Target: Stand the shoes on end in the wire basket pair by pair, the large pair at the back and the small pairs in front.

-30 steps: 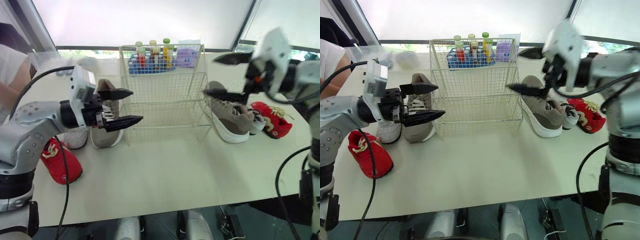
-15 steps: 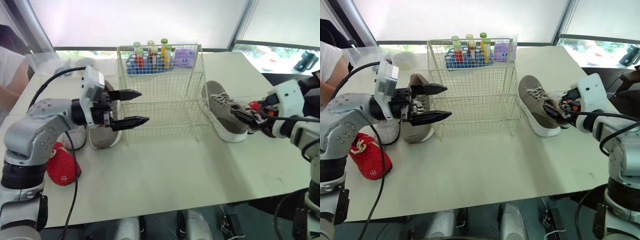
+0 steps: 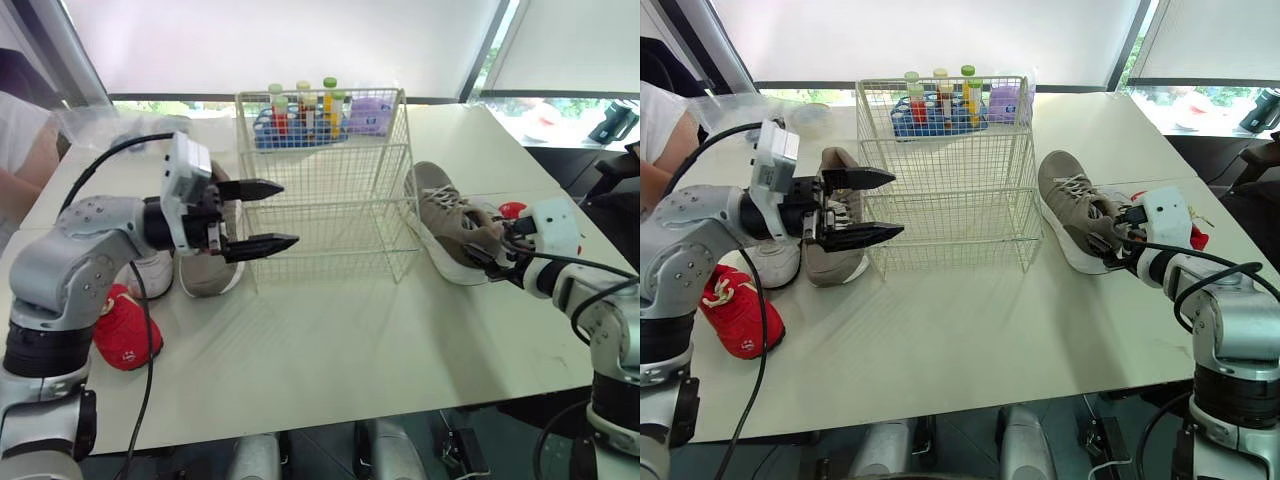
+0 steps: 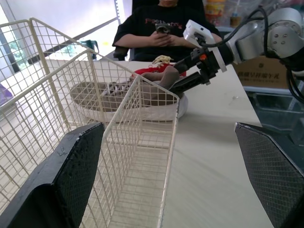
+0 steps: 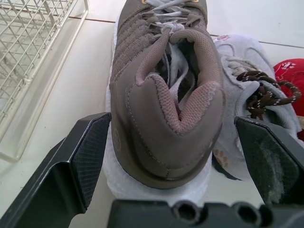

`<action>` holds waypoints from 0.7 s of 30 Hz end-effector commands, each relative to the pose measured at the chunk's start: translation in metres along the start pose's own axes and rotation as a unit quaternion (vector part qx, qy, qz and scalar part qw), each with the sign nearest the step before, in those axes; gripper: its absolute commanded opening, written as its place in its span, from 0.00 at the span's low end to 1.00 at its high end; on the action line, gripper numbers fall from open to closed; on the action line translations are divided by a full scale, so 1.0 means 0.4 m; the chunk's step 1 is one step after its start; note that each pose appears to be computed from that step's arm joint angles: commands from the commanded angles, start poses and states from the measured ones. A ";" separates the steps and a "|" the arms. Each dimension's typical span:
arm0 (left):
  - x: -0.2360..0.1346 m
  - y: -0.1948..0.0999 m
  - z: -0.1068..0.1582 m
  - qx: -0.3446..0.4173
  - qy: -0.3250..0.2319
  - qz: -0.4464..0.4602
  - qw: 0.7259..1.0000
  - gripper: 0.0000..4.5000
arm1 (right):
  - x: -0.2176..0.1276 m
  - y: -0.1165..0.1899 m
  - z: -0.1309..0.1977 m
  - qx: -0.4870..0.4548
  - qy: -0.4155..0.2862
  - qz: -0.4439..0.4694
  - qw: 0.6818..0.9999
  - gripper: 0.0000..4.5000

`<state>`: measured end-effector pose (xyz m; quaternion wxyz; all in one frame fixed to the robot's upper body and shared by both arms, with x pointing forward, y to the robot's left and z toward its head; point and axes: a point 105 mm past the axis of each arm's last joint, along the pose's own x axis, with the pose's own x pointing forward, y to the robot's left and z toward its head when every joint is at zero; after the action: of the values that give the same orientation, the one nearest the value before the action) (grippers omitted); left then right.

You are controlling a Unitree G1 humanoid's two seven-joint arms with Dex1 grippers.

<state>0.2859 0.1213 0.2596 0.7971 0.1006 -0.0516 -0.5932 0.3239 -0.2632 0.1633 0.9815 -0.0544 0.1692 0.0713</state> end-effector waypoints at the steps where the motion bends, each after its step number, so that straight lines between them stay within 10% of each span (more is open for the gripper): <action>1: -0.012 -0.002 0.033 0.029 -0.009 0.011 0.999 1.00 | 0.001 0.005 0.036 -0.002 -0.029 0.003 1.000 0.80; 9: -0.010 -0.003 0.034 0.030 -0.011 0.017 0.999 1.00 | 0.012 0.014 0.044 0.014 -0.040 0.010 0.999 0.04; 21: -0.016 0.037 0.072 0.010 -0.046 0.031 0.998 1.00 | -0.178 -0.064 0.414 -0.065 -0.264 -0.044 0.961 0.03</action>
<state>0.2930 0.1241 0.2727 0.8088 0.0823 -0.0652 -0.5787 0.3357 -0.2715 0.2842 0.9950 -0.0757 0.0103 0.0641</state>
